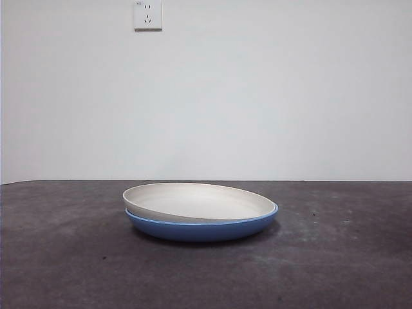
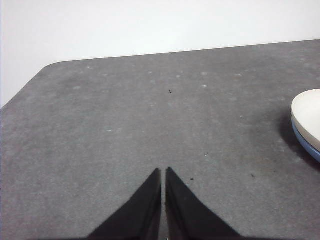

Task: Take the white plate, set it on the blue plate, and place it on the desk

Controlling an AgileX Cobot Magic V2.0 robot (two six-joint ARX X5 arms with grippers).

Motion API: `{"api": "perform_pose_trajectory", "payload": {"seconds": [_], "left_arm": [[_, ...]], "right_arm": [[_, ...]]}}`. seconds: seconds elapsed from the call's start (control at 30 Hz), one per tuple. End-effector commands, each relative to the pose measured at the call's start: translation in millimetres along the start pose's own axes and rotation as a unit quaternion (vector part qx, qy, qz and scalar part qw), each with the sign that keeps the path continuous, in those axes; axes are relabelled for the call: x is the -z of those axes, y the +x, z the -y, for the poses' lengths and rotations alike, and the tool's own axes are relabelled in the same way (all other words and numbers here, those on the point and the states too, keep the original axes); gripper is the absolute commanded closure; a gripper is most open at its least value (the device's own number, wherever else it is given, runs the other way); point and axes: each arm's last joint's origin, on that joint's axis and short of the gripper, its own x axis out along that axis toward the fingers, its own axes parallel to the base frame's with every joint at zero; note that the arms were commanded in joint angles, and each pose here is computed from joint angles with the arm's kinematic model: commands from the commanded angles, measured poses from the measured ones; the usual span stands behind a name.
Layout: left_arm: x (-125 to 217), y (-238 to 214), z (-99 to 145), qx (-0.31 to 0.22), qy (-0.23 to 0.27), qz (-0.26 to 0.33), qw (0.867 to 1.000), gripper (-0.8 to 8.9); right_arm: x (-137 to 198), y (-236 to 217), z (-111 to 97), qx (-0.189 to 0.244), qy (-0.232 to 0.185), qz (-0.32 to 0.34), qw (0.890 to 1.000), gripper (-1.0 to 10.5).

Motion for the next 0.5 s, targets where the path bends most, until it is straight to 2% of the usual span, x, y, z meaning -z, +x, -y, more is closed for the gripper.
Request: {"api": "perform_pose_trajectory", "payload": {"seconds": [0.03, 0.3, 0.4, 0.5], "left_arm": [[7, 2, 0, 0.001, -0.004, -0.013, 1.000, 7.99], [7, 2, 0, 0.001, -0.004, -0.013, 1.000, 7.99], [7, 2, 0, 0.001, -0.004, -0.013, 1.000, 7.99], [7, 2, 0, 0.001, -0.004, -0.013, 1.000, 7.99]], "right_arm": [[-4, -1, -2, -0.004, -0.012, 0.007, 1.000, 9.4], [-4, -3, -2, 0.001, -0.020, 0.013, 1.000, 9.4], [-5, -14, 5, 0.047, -0.049, 0.052, 0.996, 9.4], [-7, -25, 15, 0.075, -0.049, 0.131, 0.987, 9.4]]}}
